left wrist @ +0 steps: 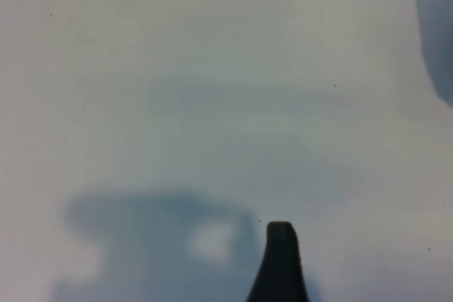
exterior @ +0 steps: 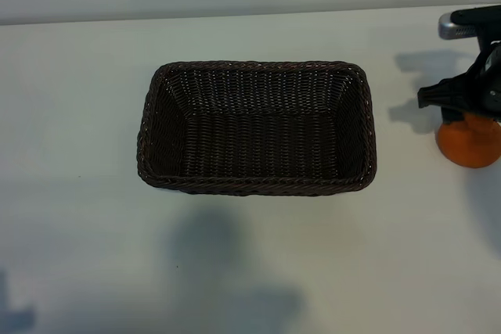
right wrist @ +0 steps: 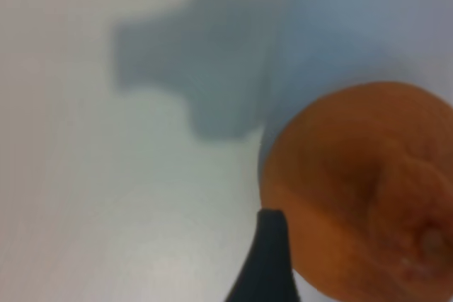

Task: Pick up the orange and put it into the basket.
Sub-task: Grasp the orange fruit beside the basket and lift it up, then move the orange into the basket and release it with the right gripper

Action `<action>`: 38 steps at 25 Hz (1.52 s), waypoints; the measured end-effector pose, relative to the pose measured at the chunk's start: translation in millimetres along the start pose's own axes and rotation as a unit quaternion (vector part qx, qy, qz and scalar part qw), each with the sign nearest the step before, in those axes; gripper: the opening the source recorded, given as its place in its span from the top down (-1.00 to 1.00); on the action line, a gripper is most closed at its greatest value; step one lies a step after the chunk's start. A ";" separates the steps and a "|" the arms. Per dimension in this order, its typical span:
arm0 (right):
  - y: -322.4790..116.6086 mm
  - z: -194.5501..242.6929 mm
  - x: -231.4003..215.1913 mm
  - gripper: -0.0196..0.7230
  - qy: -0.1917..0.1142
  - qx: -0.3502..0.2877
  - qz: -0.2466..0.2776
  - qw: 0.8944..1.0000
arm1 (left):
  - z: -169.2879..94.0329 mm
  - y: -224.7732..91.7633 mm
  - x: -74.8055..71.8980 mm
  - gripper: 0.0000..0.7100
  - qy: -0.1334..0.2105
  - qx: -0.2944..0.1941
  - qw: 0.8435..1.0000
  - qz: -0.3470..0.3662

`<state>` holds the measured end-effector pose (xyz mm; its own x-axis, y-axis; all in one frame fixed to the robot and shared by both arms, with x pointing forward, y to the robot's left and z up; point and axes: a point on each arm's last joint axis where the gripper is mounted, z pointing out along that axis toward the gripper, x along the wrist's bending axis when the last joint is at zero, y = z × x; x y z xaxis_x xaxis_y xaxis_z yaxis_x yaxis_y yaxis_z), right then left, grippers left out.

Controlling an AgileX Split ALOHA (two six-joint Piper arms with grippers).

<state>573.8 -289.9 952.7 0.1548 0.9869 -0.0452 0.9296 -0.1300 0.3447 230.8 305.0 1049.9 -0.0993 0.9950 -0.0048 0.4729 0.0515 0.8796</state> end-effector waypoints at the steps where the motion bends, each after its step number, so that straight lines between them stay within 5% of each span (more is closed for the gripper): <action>1: 0.0 3.1 0.4 -0.66 0.000 0.001 -0.002 1.000 | 0.0 0.0 0.0 -0.67 0.000 0.000 1.000 0.000; 8: -1.3 25.4 3.3 -0.64 0.001 0.012 -0.006 1.000 | 0.0 0.0 0.0 -0.67 0.000 0.000 1.000 0.000; 12: -0.9 28.2 3.6 -0.46 0.002 0.010 -0.006 1.000 | 0.0 0.0 0.0 -0.67 0.000 0.000 1.000 0.000; 20: -0.4 30.7 0.8 0.46 -0.015 0.006 -0.007 1.000 | 0.0 0.0 0.0 -0.67 0.000 0.000 1.000 0.000; 23: -0.5 31.9 0.3 0.66 -0.018 0.007 -0.010 1.000 | 0.0 0.0 0.0 -0.67 0.000 0.000 1.000 0.000; 31: -0.9 27.4 -1.2 0.66 -0.024 0.010 -0.015 1.000 | 0.0 0.0 0.0 -0.67 0.000 0.000 1.000 0.000; 38: 5.1 -17.6 -6.5 0.66 -0.022 -0.037 -0.007 0.999 | 0.0 0.0 0.0 -0.67 0.000 0.000 1.000 0.000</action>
<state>571.7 -295.3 971.2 0.1585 0.9833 -0.0898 0.9044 -0.1080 0.4129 230.8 305.0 1049.9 -0.0993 0.9950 -0.0048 0.4729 0.0515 0.8796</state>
